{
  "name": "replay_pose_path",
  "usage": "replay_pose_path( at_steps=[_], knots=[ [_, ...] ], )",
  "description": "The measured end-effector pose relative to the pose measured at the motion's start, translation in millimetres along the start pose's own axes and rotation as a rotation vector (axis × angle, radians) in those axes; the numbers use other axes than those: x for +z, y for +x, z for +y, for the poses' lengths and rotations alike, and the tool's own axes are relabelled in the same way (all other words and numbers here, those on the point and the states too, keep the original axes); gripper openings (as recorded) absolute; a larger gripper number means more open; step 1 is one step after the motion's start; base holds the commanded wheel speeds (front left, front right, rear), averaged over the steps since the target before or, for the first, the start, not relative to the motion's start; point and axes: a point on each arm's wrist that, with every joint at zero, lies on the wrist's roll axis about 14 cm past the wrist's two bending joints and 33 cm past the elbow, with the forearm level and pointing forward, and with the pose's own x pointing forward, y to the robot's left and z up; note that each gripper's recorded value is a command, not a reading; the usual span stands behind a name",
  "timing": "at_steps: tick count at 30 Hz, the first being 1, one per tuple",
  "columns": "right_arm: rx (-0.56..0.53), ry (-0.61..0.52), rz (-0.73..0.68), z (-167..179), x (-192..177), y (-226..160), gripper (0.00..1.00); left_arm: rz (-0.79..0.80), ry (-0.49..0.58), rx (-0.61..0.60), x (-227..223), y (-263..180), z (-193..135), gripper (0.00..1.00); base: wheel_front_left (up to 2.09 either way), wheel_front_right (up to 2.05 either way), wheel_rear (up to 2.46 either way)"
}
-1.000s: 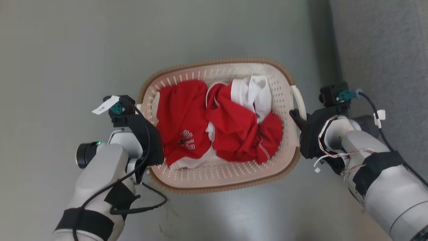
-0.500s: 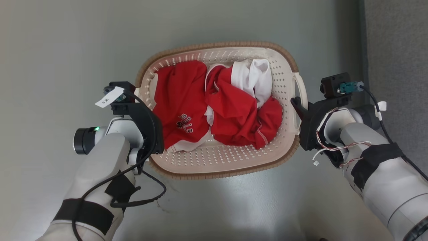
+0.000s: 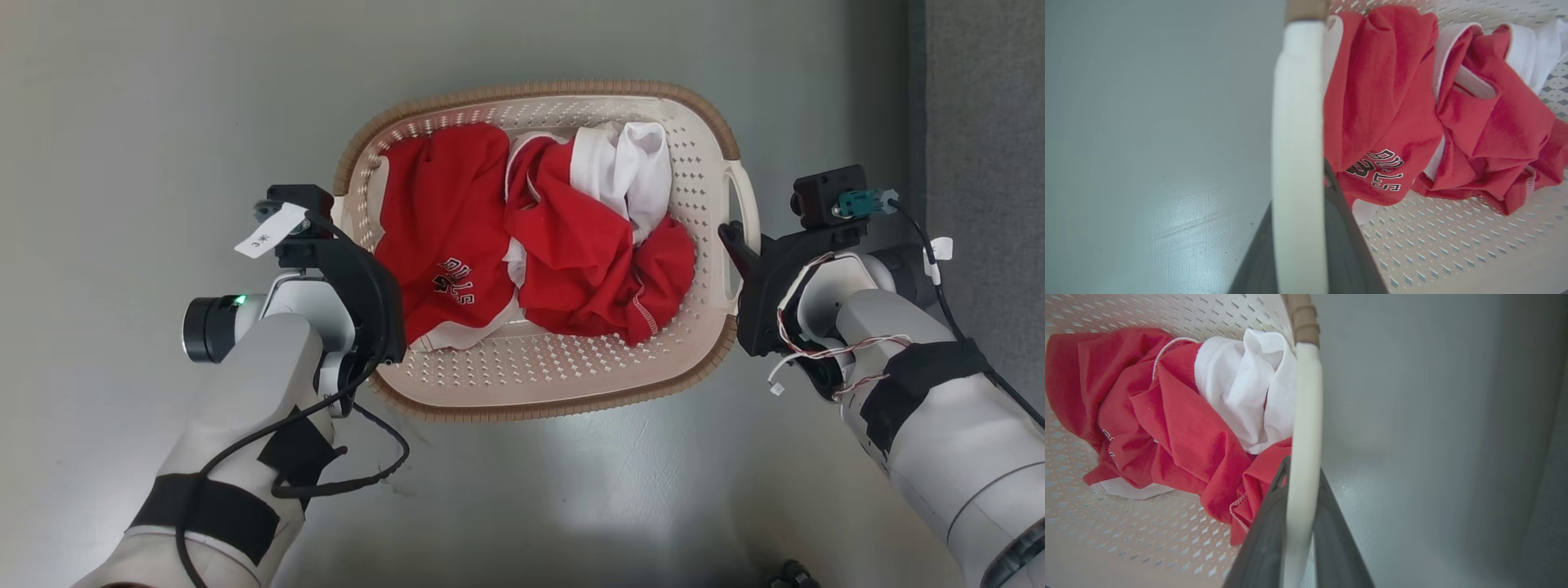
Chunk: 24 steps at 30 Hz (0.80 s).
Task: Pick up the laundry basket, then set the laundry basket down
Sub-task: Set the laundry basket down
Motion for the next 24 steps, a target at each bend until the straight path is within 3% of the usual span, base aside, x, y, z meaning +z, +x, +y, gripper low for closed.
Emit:
replay_pose_path(
  at_steps=[17,18,19,20,24],
  knots=[
    [0.003,-0.009,0.003,1.0,-4.8,6.5,0.00,0.016,0.000,0.007,-7.4,6.2,2.6,0.00,0.00,0.00,0.00],
    [0.004,-0.012,0.000,1.1,-4.5,6.4,0.18,0.017,0.000,0.006,-7.5,6.2,2.3,0.09,0.00,0.00,0.00],
    [0.006,-0.014,-0.003,1.7,-4.1,6.3,0.56,0.017,-0.001,0.006,-7.4,6.1,2.4,0.40,0.00,0.00,0.00],
    [0.008,-0.019,-0.004,2.3,-3.8,6.1,1.00,0.012,0.002,0.005,-6.8,6.0,2.3,1.00,0.00,0.00,0.00],
    [0.037,-0.034,-0.029,14.2,2.2,7.0,1.00,0.003,0.015,-0.023,-3.1,4.7,-10.4,1.00,0.00,0.00,0.00]
  ],
)
